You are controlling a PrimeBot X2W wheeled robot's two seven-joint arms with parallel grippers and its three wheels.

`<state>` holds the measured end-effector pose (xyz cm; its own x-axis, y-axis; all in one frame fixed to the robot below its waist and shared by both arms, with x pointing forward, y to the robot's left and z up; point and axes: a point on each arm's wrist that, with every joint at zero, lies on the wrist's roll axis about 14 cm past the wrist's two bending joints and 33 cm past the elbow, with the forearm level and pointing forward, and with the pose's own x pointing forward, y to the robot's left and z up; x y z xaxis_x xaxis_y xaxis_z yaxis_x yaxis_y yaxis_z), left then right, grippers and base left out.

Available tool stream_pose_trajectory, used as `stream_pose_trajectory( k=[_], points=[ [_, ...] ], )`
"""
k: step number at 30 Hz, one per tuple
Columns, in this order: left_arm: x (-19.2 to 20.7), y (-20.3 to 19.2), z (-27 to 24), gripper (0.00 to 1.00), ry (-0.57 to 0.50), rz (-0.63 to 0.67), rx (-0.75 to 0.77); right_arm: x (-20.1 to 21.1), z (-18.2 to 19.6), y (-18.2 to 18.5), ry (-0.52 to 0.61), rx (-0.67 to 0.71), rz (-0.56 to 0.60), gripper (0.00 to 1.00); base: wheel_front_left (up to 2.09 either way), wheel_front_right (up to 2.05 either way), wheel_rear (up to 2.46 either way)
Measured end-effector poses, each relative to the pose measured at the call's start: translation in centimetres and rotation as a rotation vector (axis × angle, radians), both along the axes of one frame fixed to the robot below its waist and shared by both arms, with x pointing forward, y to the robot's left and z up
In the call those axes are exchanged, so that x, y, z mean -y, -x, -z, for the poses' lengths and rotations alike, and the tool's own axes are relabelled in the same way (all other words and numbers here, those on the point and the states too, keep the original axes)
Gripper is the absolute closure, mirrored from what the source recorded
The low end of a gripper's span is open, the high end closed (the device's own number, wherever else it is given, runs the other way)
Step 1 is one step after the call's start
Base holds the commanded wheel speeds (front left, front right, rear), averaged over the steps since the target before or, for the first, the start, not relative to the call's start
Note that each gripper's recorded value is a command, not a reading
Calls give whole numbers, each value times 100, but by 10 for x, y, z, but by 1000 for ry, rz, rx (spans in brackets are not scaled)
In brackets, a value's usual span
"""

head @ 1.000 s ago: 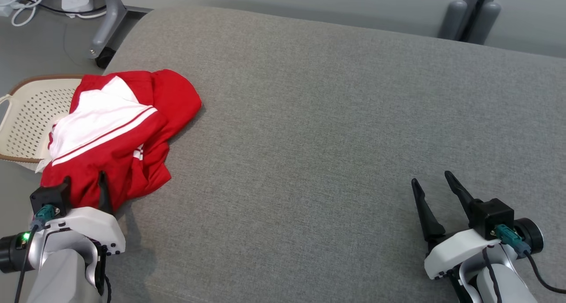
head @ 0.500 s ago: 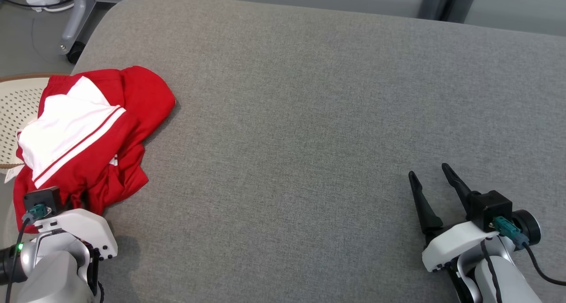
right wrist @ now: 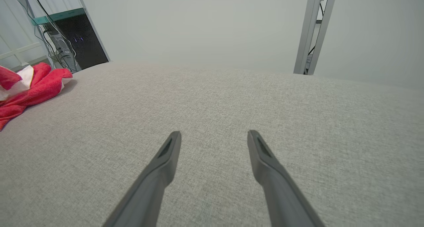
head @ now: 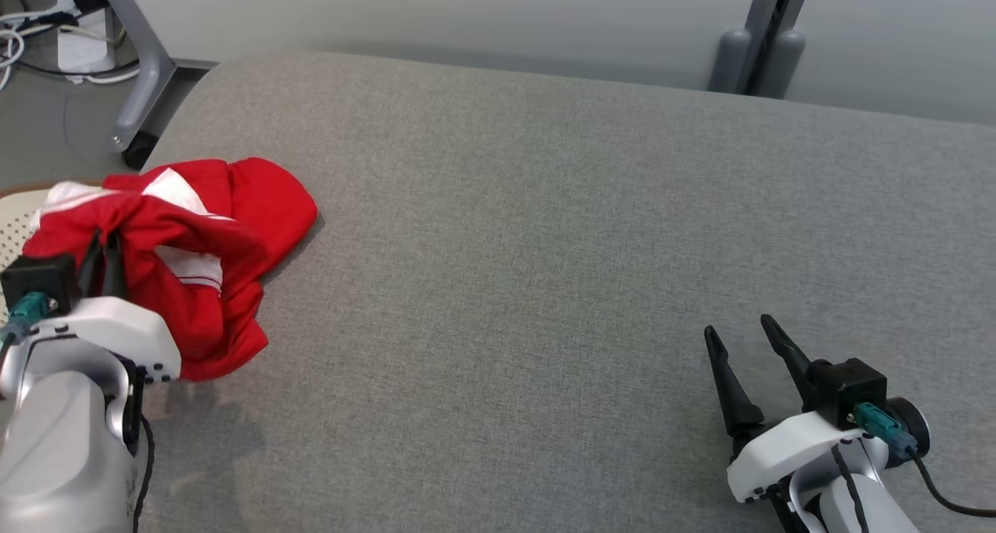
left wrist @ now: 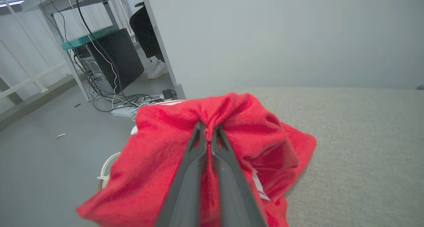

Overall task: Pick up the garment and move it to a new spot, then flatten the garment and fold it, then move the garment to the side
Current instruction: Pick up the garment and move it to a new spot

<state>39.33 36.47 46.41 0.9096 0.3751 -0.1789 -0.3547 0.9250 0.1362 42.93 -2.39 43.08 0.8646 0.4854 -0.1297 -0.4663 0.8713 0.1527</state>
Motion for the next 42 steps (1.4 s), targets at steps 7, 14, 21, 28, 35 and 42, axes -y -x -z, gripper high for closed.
stream_pose_trajectory(
  k=[7,14,21,28,35,42],
  points=[
    [38,-34,-46,100,-65,157,128,15,-8,6,-14,7,49,0,0,0,0],
    [118,-68,-57,100,-35,366,190,41,-9,13,-20,2,123,0,0,0,0],
    [223,-85,-42,100,43,606,177,79,-9,22,-12,0,228,0,0,0,0],
    [329,-82,-31,100,113,867,155,119,-11,35,-16,-4,348,0,0,0,0],
    [416,-62,-33,100,249,1088,154,157,-12,51,-9,-5,460,0,0,0,0],
    [475,-40,-43,100,322,1225,168,176,-10,62,-5,-14,520,0,0,0,0]
  ],
)
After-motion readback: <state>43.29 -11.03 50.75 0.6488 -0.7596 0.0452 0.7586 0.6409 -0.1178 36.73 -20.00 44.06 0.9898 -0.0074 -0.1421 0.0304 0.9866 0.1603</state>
